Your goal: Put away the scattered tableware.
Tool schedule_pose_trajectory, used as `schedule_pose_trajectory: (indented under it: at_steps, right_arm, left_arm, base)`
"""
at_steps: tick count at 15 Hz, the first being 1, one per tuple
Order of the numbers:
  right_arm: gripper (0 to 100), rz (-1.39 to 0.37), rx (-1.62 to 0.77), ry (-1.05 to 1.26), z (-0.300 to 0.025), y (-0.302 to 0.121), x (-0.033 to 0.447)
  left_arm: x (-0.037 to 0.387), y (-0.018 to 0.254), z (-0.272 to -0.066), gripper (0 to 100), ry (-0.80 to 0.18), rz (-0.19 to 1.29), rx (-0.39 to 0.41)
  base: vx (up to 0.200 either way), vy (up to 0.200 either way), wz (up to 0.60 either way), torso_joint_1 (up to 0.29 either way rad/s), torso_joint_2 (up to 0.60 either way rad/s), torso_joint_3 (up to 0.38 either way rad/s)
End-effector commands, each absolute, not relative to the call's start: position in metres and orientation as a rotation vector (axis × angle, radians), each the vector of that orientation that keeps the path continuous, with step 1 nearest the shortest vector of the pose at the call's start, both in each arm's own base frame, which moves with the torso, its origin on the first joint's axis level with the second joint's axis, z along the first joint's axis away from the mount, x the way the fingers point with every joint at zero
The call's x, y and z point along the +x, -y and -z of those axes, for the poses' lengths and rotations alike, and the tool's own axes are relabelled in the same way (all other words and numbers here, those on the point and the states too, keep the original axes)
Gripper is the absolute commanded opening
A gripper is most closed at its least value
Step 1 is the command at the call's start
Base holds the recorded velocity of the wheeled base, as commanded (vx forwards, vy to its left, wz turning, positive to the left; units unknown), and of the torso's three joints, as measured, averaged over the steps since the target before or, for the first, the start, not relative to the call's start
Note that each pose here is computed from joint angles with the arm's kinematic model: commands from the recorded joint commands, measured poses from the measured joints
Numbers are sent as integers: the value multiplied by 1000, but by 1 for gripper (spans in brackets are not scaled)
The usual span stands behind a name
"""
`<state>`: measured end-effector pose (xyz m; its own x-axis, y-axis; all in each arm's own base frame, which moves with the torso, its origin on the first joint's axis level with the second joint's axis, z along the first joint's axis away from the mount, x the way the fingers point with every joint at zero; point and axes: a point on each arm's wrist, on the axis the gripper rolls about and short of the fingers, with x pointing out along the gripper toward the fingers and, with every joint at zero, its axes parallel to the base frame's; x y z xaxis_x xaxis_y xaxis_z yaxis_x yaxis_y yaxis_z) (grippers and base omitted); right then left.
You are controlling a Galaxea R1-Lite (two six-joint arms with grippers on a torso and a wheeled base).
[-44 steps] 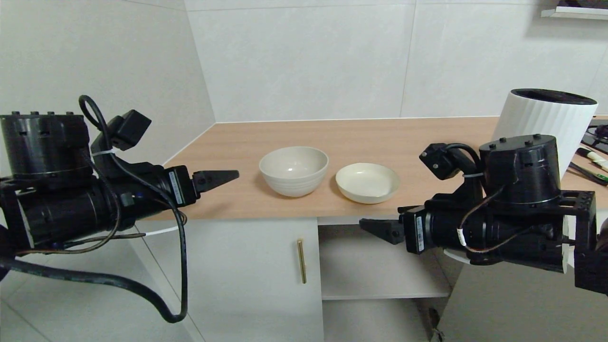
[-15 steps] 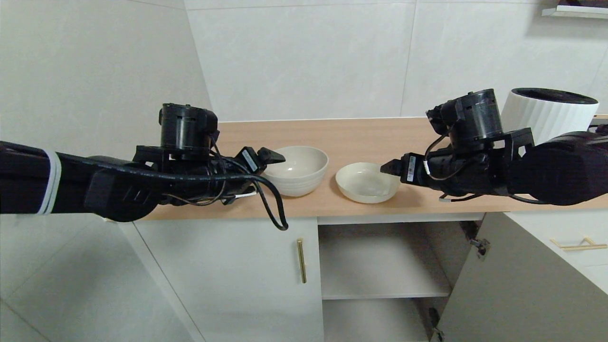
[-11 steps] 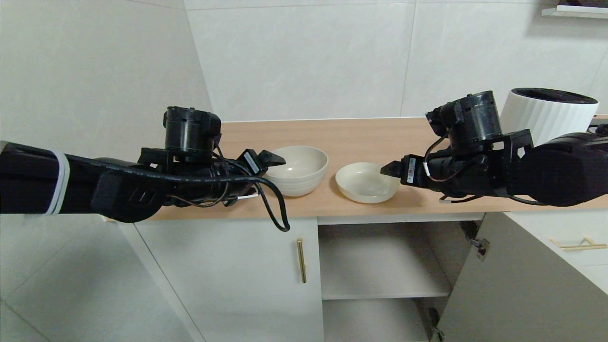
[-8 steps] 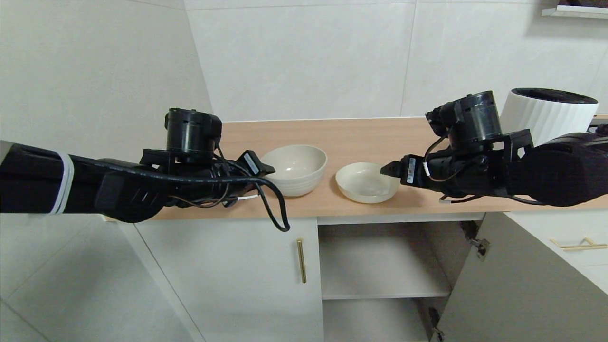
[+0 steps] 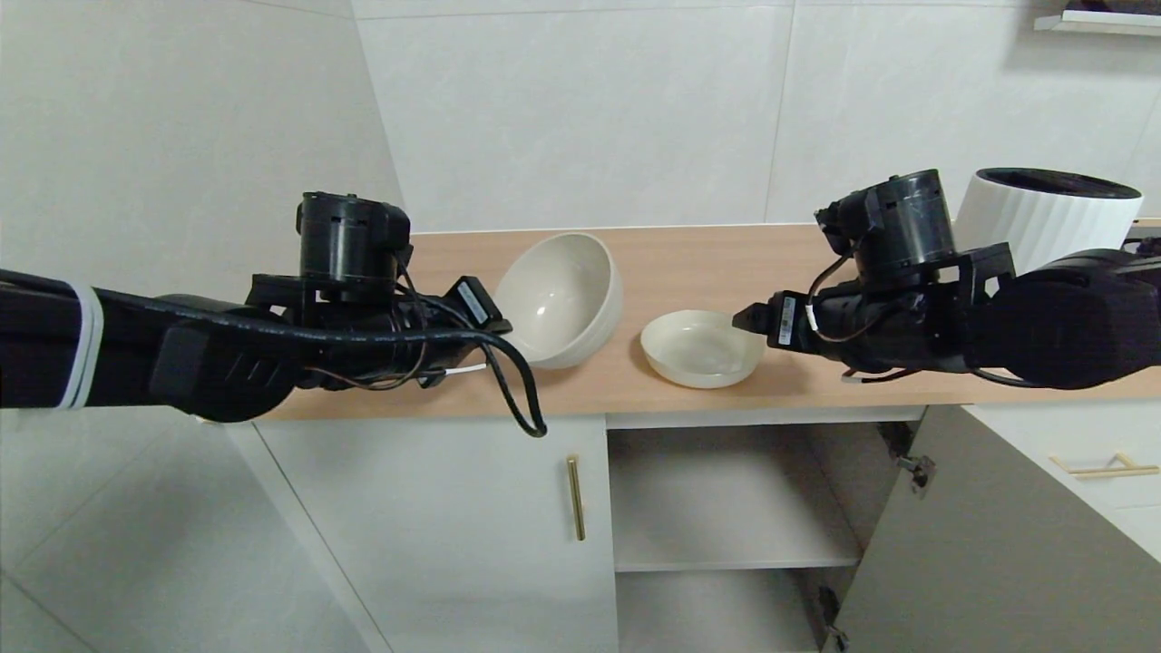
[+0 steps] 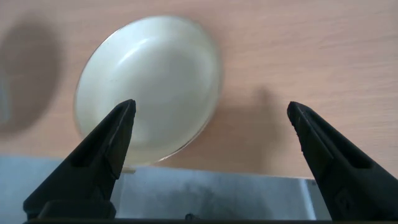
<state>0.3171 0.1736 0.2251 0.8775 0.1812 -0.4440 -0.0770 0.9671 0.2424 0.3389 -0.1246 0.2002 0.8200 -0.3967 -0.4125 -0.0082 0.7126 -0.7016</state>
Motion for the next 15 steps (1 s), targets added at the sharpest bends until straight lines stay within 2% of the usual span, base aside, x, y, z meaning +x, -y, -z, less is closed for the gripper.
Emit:
schedule_pose_trajectory:
  at_steps: [1, 6, 15]
  right_arm:
    - [100, -124, 210, -483, -223, -176, 321]
    - [100, -33, 109, -513, -197, -187, 335]
    - [100, -41, 101, -523, -190, -195, 337]
  left_arm:
    - [332, 123, -208, 0, -568, 250, -761]
    - [317, 119, -218, 0, -584, 331, -772]
    - [318, 119, -216, 0, -587, 330, -772]
  base:
    - [0, 0, 0, 0, 0, 0]
    - [0, 0, 0, 0, 0, 0]
    - [0, 0, 0, 0, 0, 0]
